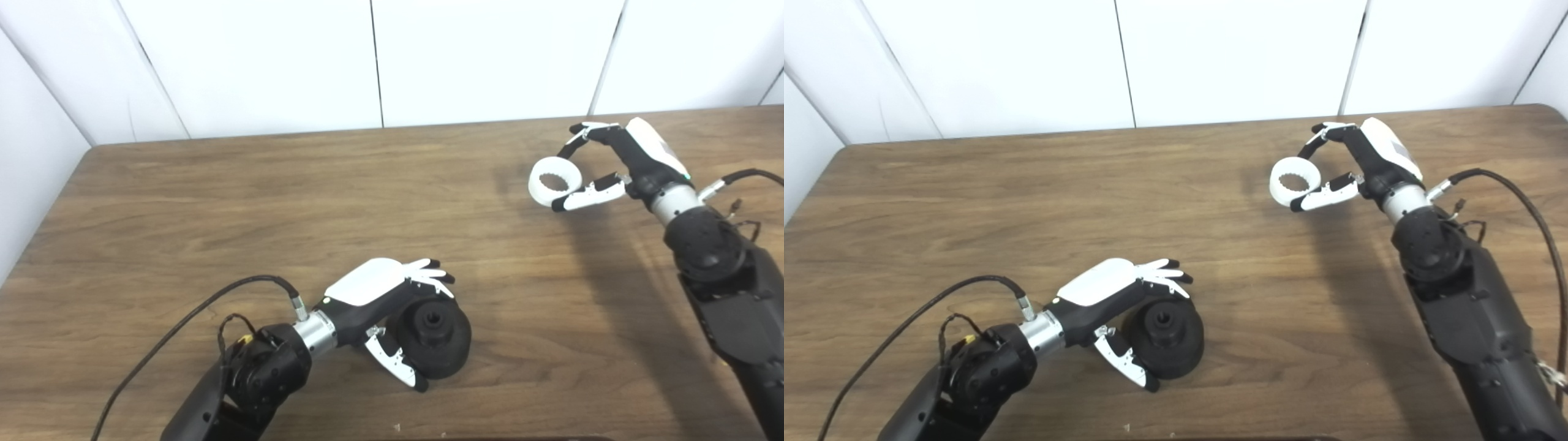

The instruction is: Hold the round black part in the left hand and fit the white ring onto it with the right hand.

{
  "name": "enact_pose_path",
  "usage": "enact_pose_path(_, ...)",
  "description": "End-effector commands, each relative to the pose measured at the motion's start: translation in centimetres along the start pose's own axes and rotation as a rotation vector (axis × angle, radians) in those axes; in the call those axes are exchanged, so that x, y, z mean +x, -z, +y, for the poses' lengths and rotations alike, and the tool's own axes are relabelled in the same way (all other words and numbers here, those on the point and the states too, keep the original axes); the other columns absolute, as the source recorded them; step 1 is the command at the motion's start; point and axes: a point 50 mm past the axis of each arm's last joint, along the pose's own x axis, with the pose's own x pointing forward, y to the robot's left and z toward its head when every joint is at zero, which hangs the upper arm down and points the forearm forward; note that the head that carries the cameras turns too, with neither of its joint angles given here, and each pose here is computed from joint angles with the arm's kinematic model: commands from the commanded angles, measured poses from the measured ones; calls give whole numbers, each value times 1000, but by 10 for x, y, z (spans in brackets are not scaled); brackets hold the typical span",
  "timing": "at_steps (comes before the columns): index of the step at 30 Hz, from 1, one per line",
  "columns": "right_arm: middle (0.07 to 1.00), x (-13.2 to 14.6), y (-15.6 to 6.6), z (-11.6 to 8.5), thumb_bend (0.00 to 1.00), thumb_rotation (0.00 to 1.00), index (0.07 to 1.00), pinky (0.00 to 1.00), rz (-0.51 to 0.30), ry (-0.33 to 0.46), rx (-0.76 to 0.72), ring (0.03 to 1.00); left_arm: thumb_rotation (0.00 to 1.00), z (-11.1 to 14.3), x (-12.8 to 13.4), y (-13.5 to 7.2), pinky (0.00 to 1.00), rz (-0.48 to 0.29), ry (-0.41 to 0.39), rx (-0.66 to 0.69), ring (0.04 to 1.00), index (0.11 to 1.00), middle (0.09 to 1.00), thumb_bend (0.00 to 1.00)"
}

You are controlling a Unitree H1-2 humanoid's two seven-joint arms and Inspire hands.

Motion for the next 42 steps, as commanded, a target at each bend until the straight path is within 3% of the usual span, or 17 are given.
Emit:
enact_pose_path(1, 847, -3, -22, -25, 525, 149, 488, 891, -53, 40, -25, 912, 198, -2, -1, 8, 933, 33, 34, 17, 984, 643, 909, 875)
enact_pose_path(13, 842, -35, -52, -32, 525, 146, 488, 878, -138, -2, -9, 903, 209, -1, -1, 7, 946, 41, 38, 14, 991, 648, 913, 867)
enact_pose_path(25, 843, -68, -85, -19, 525, 143, 488, 900, -219, -79, 38, 908, 220, -2, -1, 7, 929, 45, 37, 17, 989, 648, 912, 862)
enact_pose_path(30, 851, -75, -97, -12, 525, 144, 488, 992, -256, -109, 54, 926, 211, 0, -1, 6, 925, 45, 36, 27, 986, 654, 909, 864)
enact_pose_path(36, 854, -89, -107, -6, 525, 145, 488, 882, -291, -133, 67, 919, 204, 0, -1, 7, 925, 46, 32, 23, 988, 648, 908, 866)
enact_pose_path(42, 854, -96, -114, -1, 525, 145, 487, 864, -313, -156, 70, 917, 202, -1, -1, 7, 934, 45, 36, 20, 988, 648, 908, 864)
